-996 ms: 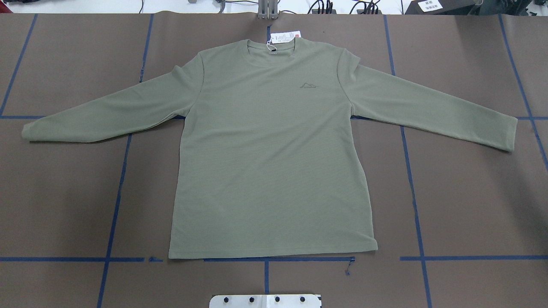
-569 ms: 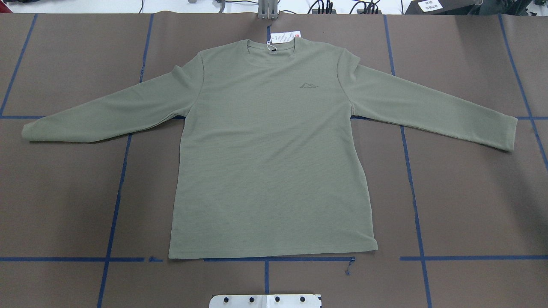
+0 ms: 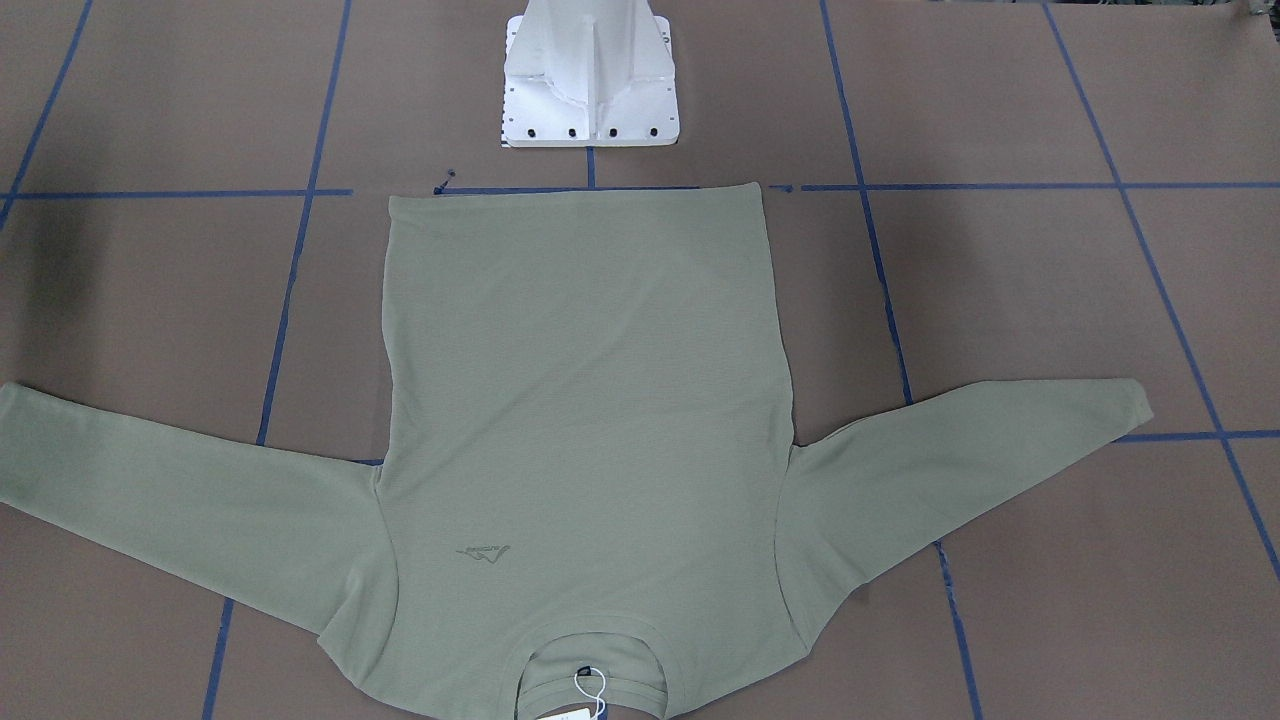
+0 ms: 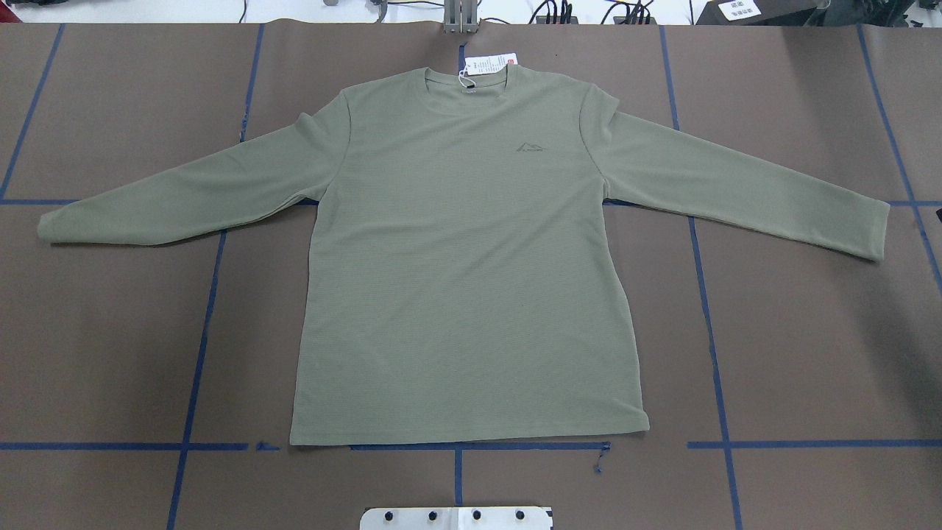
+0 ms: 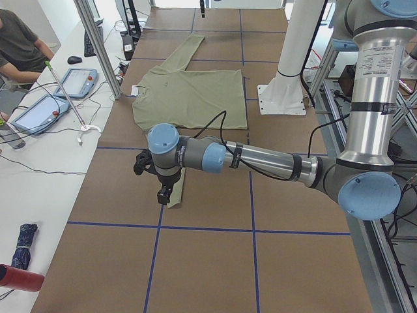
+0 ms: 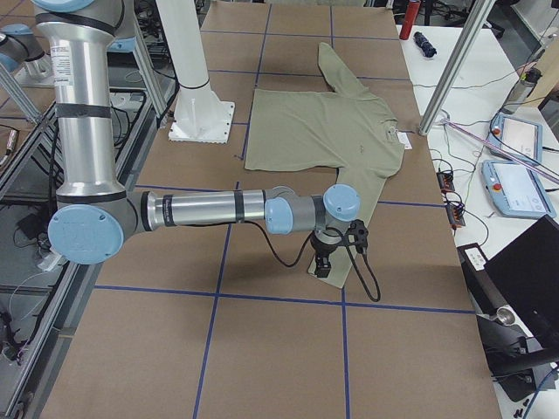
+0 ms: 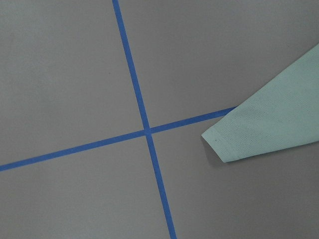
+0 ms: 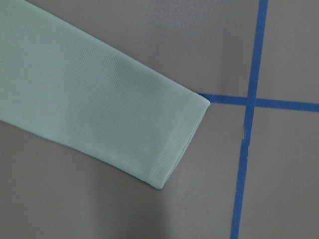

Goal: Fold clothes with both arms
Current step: 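Move the right gripper toward the cuff of the sleeve nearest it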

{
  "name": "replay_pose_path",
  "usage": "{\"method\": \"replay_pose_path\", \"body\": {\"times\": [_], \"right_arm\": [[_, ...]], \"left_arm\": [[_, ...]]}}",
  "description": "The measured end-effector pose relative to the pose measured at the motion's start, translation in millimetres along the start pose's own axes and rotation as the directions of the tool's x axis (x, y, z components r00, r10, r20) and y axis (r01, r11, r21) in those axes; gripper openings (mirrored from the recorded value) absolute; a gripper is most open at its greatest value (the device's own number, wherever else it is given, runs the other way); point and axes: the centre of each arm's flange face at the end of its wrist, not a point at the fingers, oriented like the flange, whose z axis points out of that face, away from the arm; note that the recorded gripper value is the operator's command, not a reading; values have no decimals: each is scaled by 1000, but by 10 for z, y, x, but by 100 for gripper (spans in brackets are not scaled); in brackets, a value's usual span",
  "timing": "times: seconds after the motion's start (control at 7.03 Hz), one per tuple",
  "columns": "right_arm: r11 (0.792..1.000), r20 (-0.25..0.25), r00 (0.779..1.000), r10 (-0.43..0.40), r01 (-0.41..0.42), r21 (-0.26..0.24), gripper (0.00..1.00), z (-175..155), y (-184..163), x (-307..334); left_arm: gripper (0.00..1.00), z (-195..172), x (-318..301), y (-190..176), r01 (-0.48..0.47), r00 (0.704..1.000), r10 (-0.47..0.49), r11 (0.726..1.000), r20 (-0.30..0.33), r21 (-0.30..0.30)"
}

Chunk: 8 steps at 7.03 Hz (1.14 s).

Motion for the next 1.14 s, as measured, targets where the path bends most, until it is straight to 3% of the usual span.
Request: {"method": "replay_pose_path", "body": {"times": [0.43, 1.14], "right_arm": [[985, 31, 987, 158, -160, 57, 98, 639, -419, 195], [962, 23, 962, 271, -272, 32, 86, 1046, -740, 70]], "left_arm": [[100, -51, 105, -56, -27, 999, 28, 999, -20, 31], [100, -30, 97, -49, -33, 999, 34, 999, -20, 33]]}}
